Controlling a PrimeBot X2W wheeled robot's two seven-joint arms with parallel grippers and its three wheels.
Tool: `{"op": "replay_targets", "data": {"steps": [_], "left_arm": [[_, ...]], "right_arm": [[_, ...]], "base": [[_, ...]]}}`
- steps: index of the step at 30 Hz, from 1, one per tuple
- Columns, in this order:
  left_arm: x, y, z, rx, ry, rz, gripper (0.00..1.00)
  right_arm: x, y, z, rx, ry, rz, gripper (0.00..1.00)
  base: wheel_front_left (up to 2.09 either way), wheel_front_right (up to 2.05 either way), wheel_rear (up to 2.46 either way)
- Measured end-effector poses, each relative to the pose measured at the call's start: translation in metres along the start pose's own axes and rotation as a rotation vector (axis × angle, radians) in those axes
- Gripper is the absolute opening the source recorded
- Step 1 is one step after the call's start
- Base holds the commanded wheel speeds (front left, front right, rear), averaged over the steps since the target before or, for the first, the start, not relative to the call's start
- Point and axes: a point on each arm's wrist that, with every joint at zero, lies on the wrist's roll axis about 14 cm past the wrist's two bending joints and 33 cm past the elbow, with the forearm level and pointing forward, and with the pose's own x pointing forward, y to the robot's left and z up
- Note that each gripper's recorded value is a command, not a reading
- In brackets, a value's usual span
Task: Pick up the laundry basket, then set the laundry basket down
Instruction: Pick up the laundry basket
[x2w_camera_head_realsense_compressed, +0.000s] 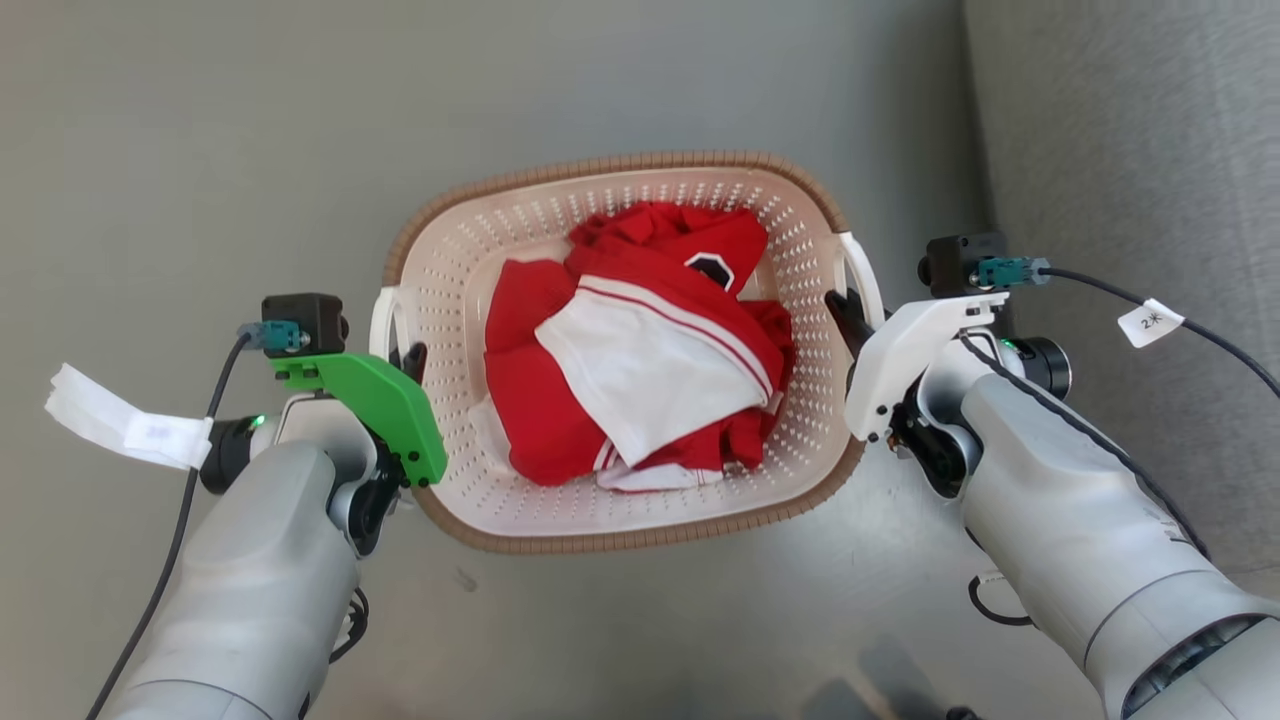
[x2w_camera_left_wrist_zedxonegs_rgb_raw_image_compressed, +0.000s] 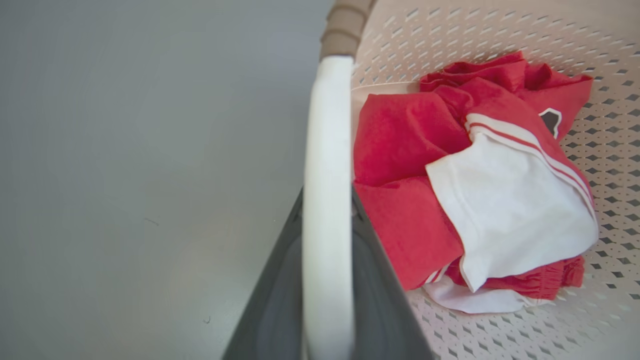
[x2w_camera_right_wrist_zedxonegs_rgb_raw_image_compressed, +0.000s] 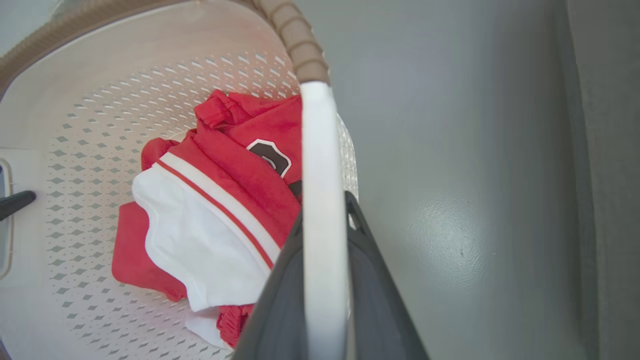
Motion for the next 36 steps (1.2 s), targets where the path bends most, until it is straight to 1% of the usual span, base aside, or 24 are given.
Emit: {"op": "replay_targets", "data": {"steps": [4,7,14,20,31,36], "left_arm": [[-0.012,-0.009,0.009,0.017,-0.008,-0.007,0.00],[-0.021,-0.015,0.006,0.019,0.008,-0.008,0.00],[-0.049,-0.028,-0.010,0.029,0.059,-0.009,0.00],[-0.070,-0.035,-0.025,0.008,0.104,-0.002,0.00],[-0.101,-0.047,-0.041,0.025,0.118,0.002,0.00],[-0.110,-0.053,-0.036,0.036,0.097,-0.002,0.00]], "right_arm": [[-0.014,0.005,0.009,-0.009,-0.010,0.002,0.00],[-0.025,0.008,0.008,-0.012,-0.002,0.000,0.00],[-0.056,0.017,-0.007,-0.005,0.050,0.002,0.00],[-0.076,0.026,-0.018,-0.012,0.078,0.008,0.00],[-0.107,0.035,-0.039,-0.013,0.109,0.008,0.00],[-0.117,0.039,-0.034,-0.018,0.093,0.010,0.00]], "base": [[0.00,0.00,0.00],[0.00,0.00,0.00],[0.00,0.00,0.00],[0.00,0.00,0.00],[0.00,0.00,0.00],[0.00,0.00,0.00]]}}
